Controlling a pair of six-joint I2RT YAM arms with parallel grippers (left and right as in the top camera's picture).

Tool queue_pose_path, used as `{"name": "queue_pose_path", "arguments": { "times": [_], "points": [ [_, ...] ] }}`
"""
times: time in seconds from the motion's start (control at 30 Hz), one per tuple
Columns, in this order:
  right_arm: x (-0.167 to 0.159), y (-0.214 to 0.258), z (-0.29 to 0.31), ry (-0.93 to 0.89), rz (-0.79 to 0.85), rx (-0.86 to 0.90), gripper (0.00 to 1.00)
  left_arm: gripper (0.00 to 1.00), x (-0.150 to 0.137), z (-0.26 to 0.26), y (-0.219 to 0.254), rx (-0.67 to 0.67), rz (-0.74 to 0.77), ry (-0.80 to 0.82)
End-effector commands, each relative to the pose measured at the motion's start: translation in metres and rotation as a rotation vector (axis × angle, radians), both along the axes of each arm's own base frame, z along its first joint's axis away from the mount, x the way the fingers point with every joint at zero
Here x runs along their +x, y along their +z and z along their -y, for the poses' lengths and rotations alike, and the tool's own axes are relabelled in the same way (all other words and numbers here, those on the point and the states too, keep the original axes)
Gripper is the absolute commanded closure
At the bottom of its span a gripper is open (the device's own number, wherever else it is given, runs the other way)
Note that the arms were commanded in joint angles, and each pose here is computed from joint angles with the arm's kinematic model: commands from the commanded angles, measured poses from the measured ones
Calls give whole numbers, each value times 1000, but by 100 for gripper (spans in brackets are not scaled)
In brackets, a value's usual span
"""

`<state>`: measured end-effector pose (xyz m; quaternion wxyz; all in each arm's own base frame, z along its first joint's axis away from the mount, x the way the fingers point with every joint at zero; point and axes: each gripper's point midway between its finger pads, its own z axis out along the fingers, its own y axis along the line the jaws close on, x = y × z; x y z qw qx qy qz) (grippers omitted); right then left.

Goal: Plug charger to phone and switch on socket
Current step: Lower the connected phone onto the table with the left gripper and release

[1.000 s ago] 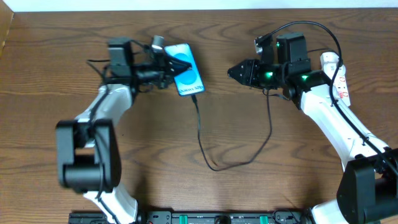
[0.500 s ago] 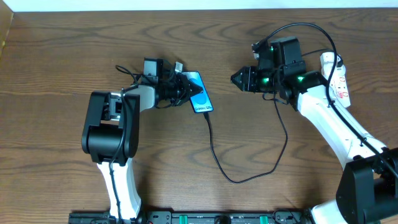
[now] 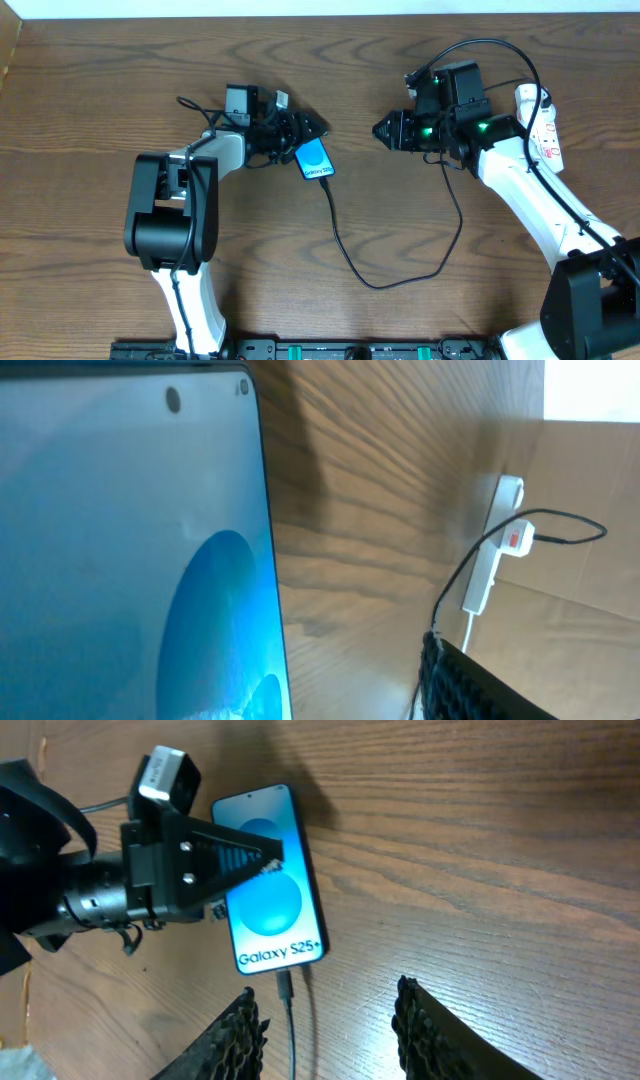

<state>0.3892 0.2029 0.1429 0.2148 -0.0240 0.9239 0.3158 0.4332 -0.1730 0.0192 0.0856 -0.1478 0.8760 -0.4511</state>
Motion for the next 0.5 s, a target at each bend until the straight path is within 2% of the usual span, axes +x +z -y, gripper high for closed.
{"name": "queue_pose_path", "arguments": {
  "times": [0.0, 0.1, 0.13, 0.2, 0.47],
  "points": [
    [0, 4, 2, 3, 18, -19, 56, 27, -24, -71, -78, 287, -182, 143],
    [0, -2, 10, -23, 1, -55, 55, 25, -33, -94, -80, 325, -237, 178],
    [0, -3, 13, -30, -3, -63, 55, 19, -36, -100, -80, 348, -254, 191],
    [1, -5, 18, -46, -3, -77, 55, 18, -46, -114, -79, 432, -282, 201],
    [-3, -11, 27, -45, -23, -116, 53, 18, -77, -139, -85, 616, -359, 139]
  ]
}}
